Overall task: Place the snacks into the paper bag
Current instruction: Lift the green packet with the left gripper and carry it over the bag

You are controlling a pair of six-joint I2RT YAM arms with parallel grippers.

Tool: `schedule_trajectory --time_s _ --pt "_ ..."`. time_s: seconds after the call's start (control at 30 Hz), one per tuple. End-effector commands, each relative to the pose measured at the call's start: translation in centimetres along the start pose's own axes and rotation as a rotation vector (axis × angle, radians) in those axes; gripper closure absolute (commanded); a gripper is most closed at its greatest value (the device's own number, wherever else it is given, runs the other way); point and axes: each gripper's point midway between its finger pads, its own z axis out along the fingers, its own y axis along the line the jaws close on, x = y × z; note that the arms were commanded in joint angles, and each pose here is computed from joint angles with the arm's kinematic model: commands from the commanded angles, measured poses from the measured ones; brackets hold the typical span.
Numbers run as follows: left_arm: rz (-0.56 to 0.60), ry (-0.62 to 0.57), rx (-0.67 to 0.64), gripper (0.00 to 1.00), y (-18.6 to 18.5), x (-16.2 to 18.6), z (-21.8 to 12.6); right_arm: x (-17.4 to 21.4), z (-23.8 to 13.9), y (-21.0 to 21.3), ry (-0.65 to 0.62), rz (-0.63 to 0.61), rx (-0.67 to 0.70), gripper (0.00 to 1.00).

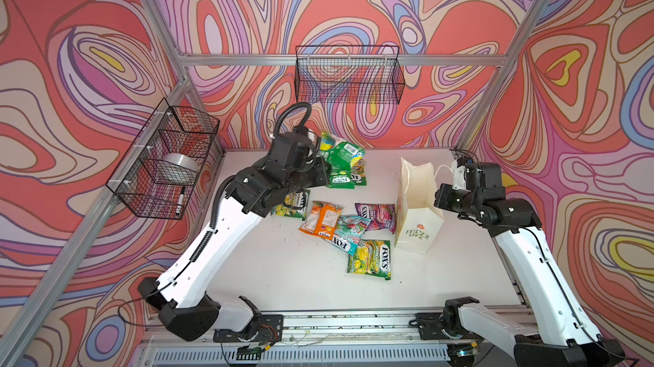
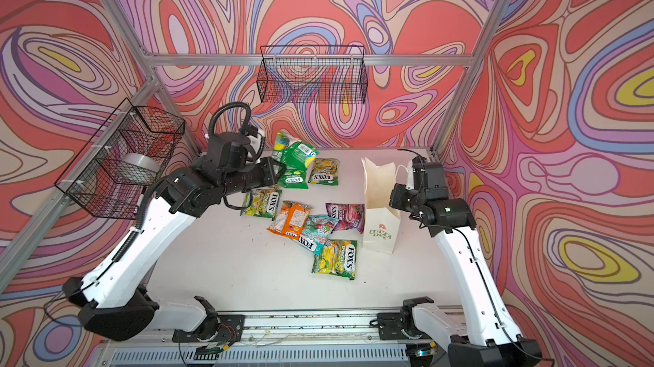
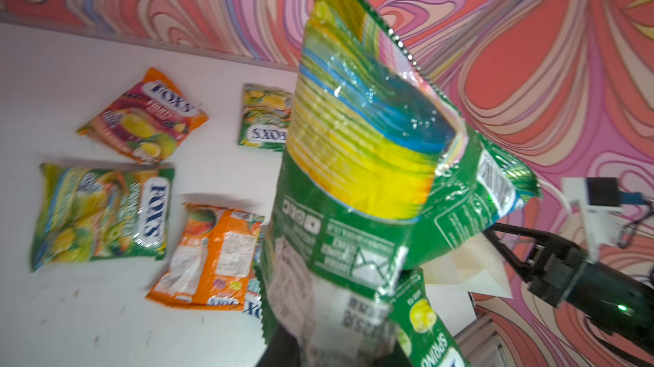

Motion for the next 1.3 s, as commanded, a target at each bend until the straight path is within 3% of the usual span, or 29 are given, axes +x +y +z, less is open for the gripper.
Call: schedule_trajectory --time_s 0.0,0.33,0.7,0.97,1.27 --pt "0.022 -0.019 0.101 0.79 -5.3 -1.0 1.6 -0.3 -0.3 0.3 -0.024 0.02 -0.02 1.0" --pt "-0.136 0.014 0.4 0.79 -16.4 -0.5 7.7 0.1 0.6 1.0 -0.006 0.076 -0.069 1.0" --pt "-0.294 -0.019 0.662 0.78 -23.3 -0.1 9.1 0.6 0.7 0.9 0.006 0.098 -0.068 1.0" --pt "-0.308 0.047 0.557 0.78 -22.0 3.4 14.3 -0.1 -0.4 0.9 -0.019 0.101 -0.059 1.0" --pt "-0.231 0.03 0.325 0.78 -16.5 5.7 15.9 -0.1 -0.7 -0.5 -0.027 0.135 0.021 1.0"
